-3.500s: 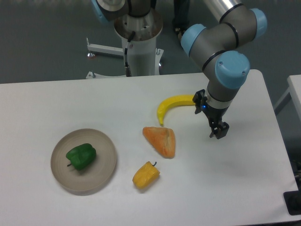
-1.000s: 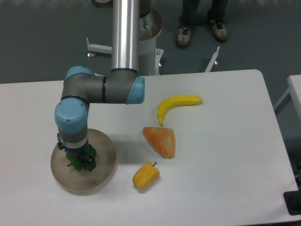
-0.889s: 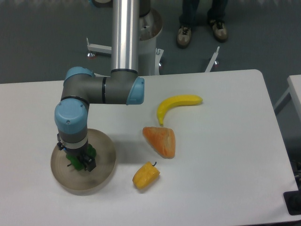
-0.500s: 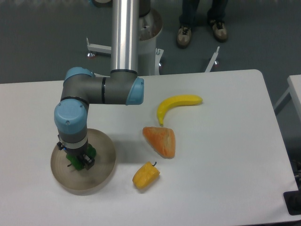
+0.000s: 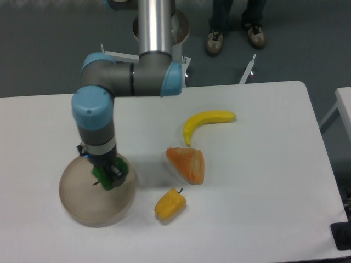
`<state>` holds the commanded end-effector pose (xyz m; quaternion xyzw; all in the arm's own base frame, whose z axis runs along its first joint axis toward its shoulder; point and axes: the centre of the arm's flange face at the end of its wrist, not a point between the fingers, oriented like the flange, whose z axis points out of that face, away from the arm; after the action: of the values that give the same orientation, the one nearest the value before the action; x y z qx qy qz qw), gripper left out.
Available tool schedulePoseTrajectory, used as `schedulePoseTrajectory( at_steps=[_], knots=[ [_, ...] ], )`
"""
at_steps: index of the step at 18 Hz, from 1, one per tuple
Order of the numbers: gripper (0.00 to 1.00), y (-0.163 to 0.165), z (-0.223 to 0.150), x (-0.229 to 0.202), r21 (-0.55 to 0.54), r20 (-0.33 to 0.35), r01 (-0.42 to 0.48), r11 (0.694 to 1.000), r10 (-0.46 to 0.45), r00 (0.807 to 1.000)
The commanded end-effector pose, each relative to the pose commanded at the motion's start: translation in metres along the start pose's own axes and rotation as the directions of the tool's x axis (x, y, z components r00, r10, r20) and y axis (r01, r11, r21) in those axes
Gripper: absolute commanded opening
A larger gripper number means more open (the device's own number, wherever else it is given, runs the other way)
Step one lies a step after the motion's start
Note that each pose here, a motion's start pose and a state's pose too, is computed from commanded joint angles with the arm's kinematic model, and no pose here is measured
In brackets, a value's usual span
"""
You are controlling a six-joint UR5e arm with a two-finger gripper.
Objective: Pick up the green pepper from the plate
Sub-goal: 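Lift the green pepper off the plate and carry it toward the orange wedge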
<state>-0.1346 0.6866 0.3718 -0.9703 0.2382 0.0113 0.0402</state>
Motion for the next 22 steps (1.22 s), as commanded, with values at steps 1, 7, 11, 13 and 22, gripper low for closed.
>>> schedulePoseTrajectory(
  at_steps=[1,7,11,13,22],
  knots=[
    [0.17,0.013,-0.009,-0.013,0.005,0.007,0.013,1.000,-0.013,1.000],
    [0.17,0.079,-0.026,-0.067,-0.016,-0.005,-0.069,0.998,0.069,0.998],
    [0.17,0.110,-0.021,-0.089,-0.031,-0.027,-0.120,0.992,0.119,0.992],
    [0.17,0.125,-0.019,-0.099,-0.034,-0.035,-0.173,0.984,0.172,0.984],
    [0.18,0.173,-0.014,-0.132,-0.029,-0.066,-0.351,0.936,0.349,0.935]
  ],
)
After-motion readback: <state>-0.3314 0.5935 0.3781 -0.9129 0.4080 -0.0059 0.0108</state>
